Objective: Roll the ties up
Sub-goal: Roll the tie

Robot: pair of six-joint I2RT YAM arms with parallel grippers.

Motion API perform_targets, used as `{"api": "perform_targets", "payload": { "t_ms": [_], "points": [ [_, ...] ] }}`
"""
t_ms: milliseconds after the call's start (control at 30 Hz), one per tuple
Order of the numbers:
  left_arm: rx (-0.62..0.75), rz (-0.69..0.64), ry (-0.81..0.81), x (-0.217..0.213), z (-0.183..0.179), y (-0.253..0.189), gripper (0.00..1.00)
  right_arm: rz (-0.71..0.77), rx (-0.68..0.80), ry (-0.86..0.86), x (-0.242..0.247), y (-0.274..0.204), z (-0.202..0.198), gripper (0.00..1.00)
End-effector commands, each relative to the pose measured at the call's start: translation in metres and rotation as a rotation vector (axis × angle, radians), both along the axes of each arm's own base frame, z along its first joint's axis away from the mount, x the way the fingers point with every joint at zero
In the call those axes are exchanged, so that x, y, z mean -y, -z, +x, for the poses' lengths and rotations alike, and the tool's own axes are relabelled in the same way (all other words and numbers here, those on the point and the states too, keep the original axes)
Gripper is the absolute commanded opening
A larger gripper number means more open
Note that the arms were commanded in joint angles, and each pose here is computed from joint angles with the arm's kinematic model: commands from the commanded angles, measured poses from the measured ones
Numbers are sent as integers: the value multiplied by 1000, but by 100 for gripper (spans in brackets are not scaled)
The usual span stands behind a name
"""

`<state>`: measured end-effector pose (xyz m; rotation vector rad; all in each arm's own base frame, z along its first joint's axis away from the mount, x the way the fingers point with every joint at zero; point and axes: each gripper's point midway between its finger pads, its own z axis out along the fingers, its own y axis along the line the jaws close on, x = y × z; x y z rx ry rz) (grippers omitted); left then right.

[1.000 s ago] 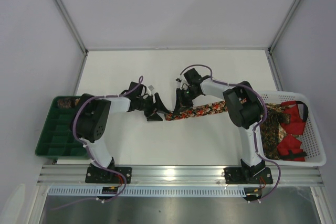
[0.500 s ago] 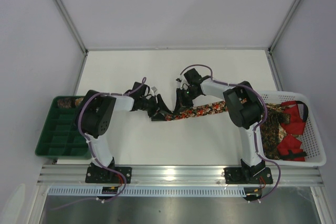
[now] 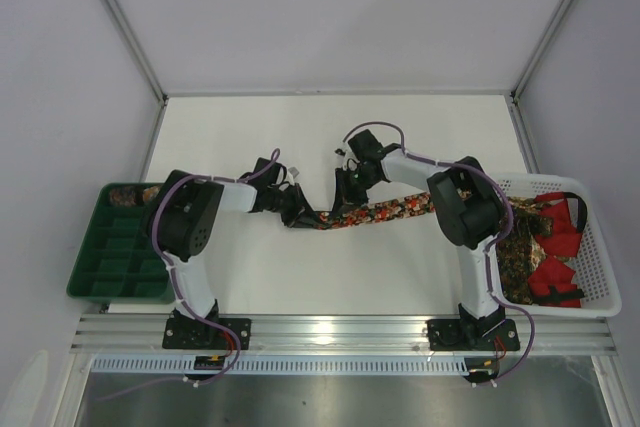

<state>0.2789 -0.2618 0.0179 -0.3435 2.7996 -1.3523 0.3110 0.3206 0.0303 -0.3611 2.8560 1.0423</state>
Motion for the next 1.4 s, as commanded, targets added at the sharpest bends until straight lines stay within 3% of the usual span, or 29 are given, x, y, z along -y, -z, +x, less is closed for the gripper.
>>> {"api": "perform_targets", "payload": {
  "t_ms": [0, 267, 1000, 1367],
  "points": [
    [75, 86, -14, -10, 5, 2, 1, -22, 45, 31, 2, -28, -2, 8],
    [129, 179, -21, -26, 2, -7, 1, -26, 50, 5, -10, -35, -16, 9],
    [159, 226, -14, -33, 1, -36, 0, 16, 10, -21, -39, -5, -9, 9],
    [185, 224, 11, -15, 13, -57, 1, 70, -11, -26, -60, -5, -5, 9]
  ]
}}
